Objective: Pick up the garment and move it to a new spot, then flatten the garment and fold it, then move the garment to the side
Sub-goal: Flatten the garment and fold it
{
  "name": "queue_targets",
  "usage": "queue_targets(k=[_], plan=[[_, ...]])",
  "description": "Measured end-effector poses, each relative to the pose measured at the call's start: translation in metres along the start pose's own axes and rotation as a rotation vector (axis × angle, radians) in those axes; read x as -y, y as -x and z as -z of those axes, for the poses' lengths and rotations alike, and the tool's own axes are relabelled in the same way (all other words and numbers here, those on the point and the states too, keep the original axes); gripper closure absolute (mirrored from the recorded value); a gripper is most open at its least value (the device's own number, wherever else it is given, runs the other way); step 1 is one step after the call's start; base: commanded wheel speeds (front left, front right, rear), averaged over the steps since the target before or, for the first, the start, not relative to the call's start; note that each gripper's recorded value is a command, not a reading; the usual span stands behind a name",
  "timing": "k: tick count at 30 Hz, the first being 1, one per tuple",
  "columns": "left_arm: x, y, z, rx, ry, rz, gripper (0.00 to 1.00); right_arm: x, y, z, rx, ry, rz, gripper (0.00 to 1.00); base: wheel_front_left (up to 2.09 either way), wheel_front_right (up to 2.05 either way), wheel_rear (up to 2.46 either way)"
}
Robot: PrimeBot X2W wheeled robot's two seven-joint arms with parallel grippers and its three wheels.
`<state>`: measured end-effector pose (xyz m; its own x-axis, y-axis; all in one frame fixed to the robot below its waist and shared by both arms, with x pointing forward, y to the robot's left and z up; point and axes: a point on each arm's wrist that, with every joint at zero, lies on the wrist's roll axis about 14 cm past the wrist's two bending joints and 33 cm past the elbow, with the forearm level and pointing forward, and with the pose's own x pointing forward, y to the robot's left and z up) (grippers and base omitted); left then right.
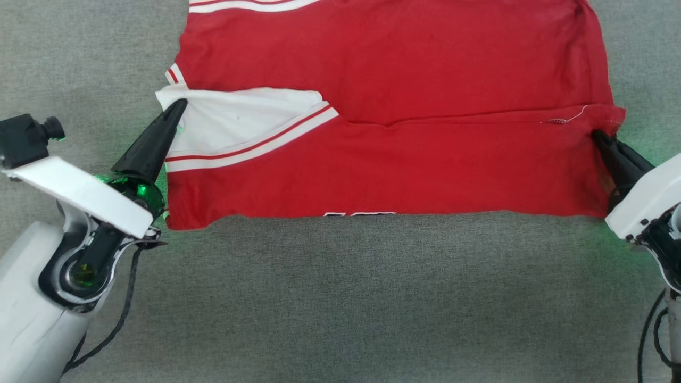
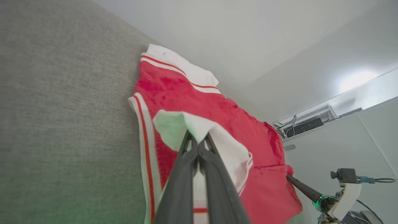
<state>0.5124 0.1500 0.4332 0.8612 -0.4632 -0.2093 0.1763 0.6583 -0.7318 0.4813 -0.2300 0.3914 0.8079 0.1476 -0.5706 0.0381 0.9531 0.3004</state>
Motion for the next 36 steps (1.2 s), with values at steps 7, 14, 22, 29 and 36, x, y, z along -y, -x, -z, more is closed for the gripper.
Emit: queue_targets(k=[7,14,22,29,36], plan=[[-0.014,-0.004,0.005,-0.013,-0.093,-0.042,0.72,0.001,-0.007,0.001,0.008,0.021,-0.001,0.79,0.0,0.0,0.0],[-0.013,0.017,-0.028,-0.021,-0.394,-0.042,0.0,-0.004,0.008,-0.016,0.086,0.06,0.0,0.0,0.0,0.0,0.0],[-0.007,0.044,-0.028,-0.271,-0.6,-0.089,0.0,-0.02,0.034,-0.042,0.18,0.108,-0.029,0.0,0.0,0.0,0.0],[-0.01,0.069,0.032,-0.639,-0.499,-0.136,0.0,-0.024,0.042,-0.039,0.184,0.098,-0.036,0.0,0.0,0.0,0.0],[-0.038,0.07,0.06,-0.809,-0.413,-0.222,0.0,-0.019,0.04,-0.027,0.154,0.084,-0.023,0.0,0.0,0.0,0.0]])
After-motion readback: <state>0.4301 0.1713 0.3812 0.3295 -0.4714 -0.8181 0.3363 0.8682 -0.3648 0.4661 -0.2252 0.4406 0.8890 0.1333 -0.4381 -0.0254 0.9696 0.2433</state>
